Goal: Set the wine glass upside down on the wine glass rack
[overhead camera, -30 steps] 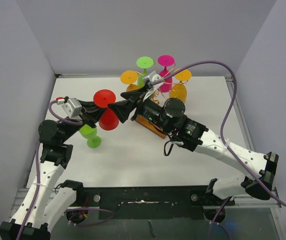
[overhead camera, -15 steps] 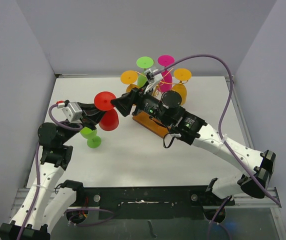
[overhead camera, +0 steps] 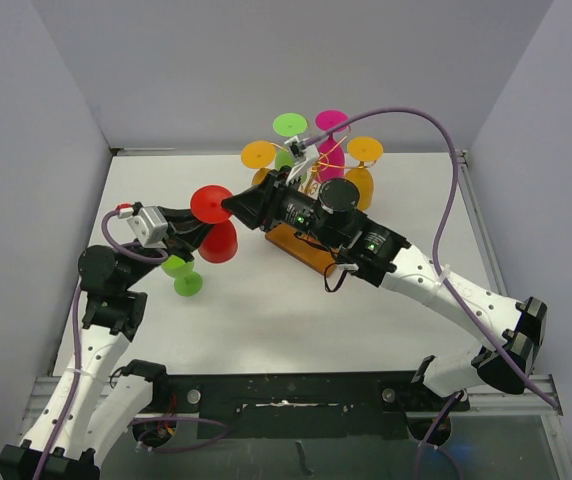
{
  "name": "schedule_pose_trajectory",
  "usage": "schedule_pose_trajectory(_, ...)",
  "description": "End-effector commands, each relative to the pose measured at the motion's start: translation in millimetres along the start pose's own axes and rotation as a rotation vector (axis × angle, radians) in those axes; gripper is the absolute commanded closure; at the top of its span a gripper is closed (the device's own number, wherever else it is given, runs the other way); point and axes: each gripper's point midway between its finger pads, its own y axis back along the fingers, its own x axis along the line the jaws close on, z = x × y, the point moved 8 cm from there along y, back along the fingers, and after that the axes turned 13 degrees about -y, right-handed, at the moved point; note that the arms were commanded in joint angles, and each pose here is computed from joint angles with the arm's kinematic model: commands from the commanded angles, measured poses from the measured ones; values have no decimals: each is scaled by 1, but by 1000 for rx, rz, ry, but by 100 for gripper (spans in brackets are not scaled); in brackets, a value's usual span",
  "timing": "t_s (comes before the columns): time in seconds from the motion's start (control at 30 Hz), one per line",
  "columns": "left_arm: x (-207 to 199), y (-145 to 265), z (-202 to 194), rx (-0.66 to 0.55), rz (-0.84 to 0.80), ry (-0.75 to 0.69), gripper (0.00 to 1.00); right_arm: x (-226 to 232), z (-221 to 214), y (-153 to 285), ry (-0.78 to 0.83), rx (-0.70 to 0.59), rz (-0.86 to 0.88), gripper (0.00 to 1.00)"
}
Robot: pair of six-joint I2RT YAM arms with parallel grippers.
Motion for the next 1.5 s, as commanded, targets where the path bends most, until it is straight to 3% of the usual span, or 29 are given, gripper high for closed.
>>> schedule_pose_trajectory(0.0, 0, -1, 19, -83, -3, -83, 100, 14, 8, -1, -75, -21, 70, 78)
schedule_pose_trajectory(0.17, 1, 1, 18, -82, 14, -88, 97, 18, 6, -3, -129, -9, 99, 100)
schedule_pose_trajectory(0.57, -4, 8, 12, -50, 41, -62, 72, 21, 10, 5, -212, -28, 65, 100)
schedule_pose_trajectory(0.67, -4, 11, 10, -33, 64, -39, 59, 16, 10, 5, -261, -50, 10, 100)
schedule_pose_trajectory(0.8, -8, 16, -1, -5, 81, -10, 50, 10, 9, 6, -328, -75, -44, 100)
schedule_pose_trajectory(1.17, -10, 26, -7, 16, 145, 2, 46, -10, 14, 22, -472, -180, -221, 100)
schedule_pose_trajectory(1.47, -7, 28, -13, 31, 187, 11, 46, -27, 27, 53, -569, -358, -372, 100)
